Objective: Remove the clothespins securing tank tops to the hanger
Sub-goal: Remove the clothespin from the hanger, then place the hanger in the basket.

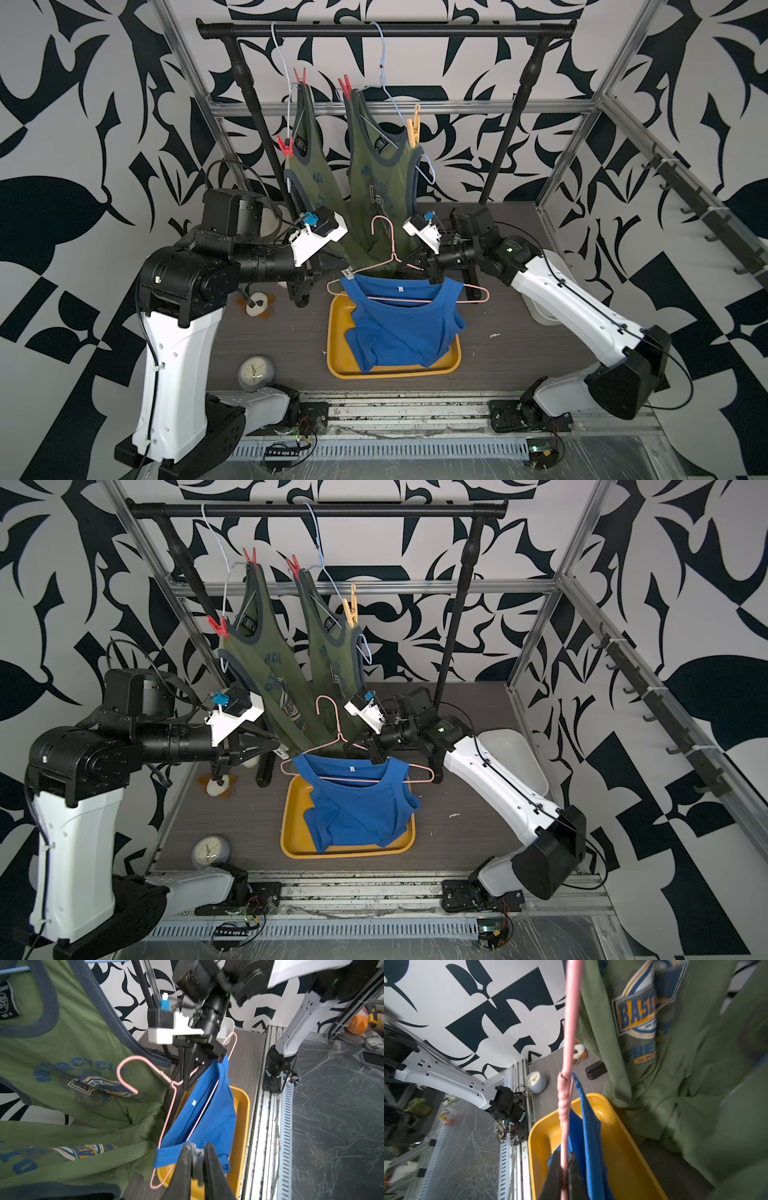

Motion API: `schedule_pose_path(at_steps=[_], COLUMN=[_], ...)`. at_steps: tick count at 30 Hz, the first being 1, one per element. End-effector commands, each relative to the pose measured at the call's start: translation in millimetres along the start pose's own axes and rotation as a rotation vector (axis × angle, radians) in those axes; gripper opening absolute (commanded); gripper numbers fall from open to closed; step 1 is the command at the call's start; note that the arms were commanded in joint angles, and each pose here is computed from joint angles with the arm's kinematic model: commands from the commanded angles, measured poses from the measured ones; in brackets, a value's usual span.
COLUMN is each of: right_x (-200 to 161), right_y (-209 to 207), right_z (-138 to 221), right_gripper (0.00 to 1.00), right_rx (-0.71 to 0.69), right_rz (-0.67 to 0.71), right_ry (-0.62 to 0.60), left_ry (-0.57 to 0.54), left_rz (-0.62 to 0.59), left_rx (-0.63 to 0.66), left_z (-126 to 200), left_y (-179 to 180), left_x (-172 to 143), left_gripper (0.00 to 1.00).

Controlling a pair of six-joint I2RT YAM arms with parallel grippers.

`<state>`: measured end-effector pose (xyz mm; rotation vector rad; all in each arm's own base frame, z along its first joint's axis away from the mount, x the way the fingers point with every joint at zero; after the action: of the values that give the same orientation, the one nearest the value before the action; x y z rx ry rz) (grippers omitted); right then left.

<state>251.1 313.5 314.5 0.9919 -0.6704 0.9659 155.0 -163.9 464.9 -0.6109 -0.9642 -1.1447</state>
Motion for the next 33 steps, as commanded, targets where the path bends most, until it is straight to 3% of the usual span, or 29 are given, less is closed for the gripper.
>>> schedule_pose_path(at_steps=[1, 13, 17, 20, 27, 33], right_x=[8, -45, -62, -66, -41, 20], right_y=[13, -10, -22, -28, -20, 23], right_z=[-2, -32, -38, -38, -13, 34], right_gripper=[0.0, 0.01, 0.25, 0.34, 0.44, 0.48], right_rx=[0.105, 0.139, 0.077, 0.042, -0.054, -0.048], right_rz=[-0.007, -0.155, -0.186, -0.193, -0.119, 0.044], right_ry=[-0.047, 0.046, 0.075, 0.088, 0.027, -0.146], left_ry=[-0.078, -0.103, -0.111, -0.114, -0.118, -0.108], left_rz=[0.03, 0.109, 0.133, 0.149, 0.2, 0.242], left_rx=[-0.055, -0.124, -0.137, -0.143, -0.149, -0.163], left_z=[1, -21, -29, -36, -47, -54], left_y=[-5, 10, 17, 23, 34, 37], left_x=[18, 25, 26, 26, 26, 21], left_gripper=[0.04, 0.07, 0.09, 0.09, 0.09, 0.09])
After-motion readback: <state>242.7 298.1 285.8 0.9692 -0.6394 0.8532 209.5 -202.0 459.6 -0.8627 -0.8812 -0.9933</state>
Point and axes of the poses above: each gripper's point midway between its finger pads, its own z axis back along the fingers, its own y axis along the line the jaws close on, x = y × z, the point moved 2 cm from there along z, back along the fingers, and after that the axes turned 2 degrees about z, right-handed, at the moved point
